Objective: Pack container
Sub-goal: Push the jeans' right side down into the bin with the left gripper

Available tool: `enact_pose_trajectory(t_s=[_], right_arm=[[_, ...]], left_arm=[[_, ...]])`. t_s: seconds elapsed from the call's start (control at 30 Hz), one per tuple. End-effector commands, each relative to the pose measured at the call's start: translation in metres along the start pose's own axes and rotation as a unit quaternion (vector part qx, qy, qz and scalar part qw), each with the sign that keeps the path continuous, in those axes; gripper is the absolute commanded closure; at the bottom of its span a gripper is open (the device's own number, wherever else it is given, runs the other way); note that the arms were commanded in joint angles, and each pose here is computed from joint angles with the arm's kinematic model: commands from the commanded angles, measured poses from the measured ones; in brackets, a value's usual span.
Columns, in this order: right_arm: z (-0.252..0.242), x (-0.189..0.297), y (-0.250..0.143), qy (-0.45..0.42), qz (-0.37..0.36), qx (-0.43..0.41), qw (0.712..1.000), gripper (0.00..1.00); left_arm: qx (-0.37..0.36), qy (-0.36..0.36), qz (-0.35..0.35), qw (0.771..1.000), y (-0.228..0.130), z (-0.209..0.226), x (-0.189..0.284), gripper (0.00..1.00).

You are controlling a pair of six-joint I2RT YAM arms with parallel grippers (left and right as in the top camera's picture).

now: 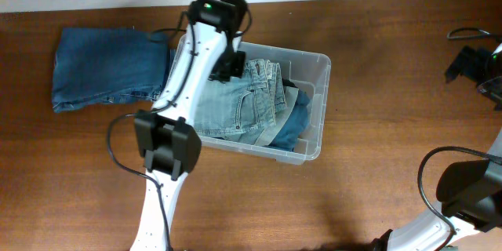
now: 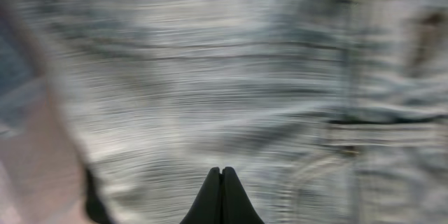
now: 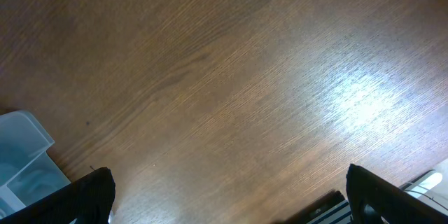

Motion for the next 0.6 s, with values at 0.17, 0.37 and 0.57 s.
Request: enact_pose_trajectory(t_s=[0.17,0.37,0.57], right_arm=[[0.000,0.000,0.000,0.001,0.000,-0.006,1.000,0.02],[0.000,0.000,0.000,0.001,0.000,-0.006,1.000,0.02],[0.000,0.000,0.000,0.001,0.000,-0.006,1.000,0.02]], left_arm=[[-0.045,-0.020,0.059,0.997,-0.013,-0.068,-0.057,0.99],[-0.057,-0.023,0.085,0.994,-0.019,-0.082,-0.085,0.99],[-0.058,-0.032,0.053,0.996,-0.015,-0.083,-0.043,0.99]])
Point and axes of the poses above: each gripper's point midway between its finger pads, its own x axis back along the fingers, its own z axis along the line the jaws close on, y = z × x, the point moved 2 cm from there along x, back along the fingers, and after that the axes turned 3 degrees about -x, right-handed, at the moved point
